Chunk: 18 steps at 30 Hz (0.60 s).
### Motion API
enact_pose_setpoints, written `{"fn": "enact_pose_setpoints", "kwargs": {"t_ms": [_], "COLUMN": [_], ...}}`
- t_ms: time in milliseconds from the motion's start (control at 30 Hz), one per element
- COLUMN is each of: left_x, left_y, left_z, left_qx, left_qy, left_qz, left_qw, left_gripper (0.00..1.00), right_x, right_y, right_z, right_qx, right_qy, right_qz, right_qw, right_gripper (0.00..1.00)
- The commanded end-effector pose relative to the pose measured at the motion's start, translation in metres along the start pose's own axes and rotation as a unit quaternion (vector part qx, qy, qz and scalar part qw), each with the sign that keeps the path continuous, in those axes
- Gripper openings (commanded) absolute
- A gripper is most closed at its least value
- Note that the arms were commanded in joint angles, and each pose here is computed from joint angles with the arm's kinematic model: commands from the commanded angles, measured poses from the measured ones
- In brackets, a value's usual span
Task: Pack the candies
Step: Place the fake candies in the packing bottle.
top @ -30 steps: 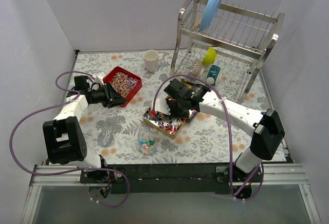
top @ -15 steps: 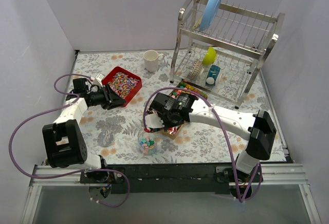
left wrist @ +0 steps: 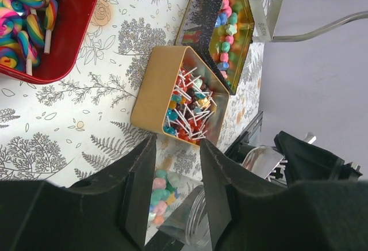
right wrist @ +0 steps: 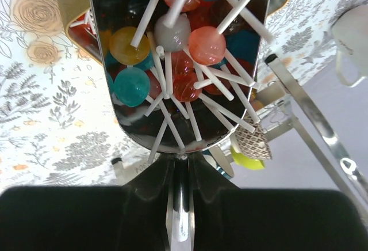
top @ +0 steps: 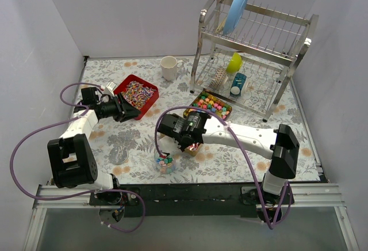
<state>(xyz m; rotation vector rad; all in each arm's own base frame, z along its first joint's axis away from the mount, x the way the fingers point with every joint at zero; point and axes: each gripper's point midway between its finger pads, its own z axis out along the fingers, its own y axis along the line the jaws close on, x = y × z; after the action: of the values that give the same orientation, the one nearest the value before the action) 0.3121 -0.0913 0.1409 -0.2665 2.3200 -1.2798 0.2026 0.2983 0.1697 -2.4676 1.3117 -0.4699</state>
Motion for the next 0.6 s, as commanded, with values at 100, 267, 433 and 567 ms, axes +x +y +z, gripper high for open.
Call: {"fn": "enact_pose_setpoints", "kwargs": {"t_ms": [100, 267, 433, 567], "left_x": [-0.0097, -0.0125, -0.0145, -0.0177], "left_y": [-0.006, -0.0064, -0.0105, -0.0141], "left_z": [-0.0078, -0.0091, -0.0112, -0.0131], "left_qx": [-0.011, -0.016, -0.014, -0.014], "left_qy": [-0.029, -0.035, -0.04, -0.045], "left_qz": [0.02, 0.022, 0.028, 0.035], "left_qw": [0.999, 0.999, 0.999, 0.998], "left_gripper": [0.41, 0.45, 0.47, 0.47], "right_x": [0.0, -0.0032, -0.0017, -0.0022], "right_y": [-0.0142, -0.0087, -0.0113, -0.0115], "right_z": [-0.0178, -0.0196, -0.0242, -0.0267], "right_qx": [0.027, 0.021, 0.032, 0.038], "right_qy": [0.055, 0.078, 0.102, 0.111], "right_qz": [-0.088, -0.111, -0.126, -0.131], "right_qw": [0.994, 0.991, 0.986, 0.984], "right_gripper": [0.01, 0.01, 0.01, 0.01]}}
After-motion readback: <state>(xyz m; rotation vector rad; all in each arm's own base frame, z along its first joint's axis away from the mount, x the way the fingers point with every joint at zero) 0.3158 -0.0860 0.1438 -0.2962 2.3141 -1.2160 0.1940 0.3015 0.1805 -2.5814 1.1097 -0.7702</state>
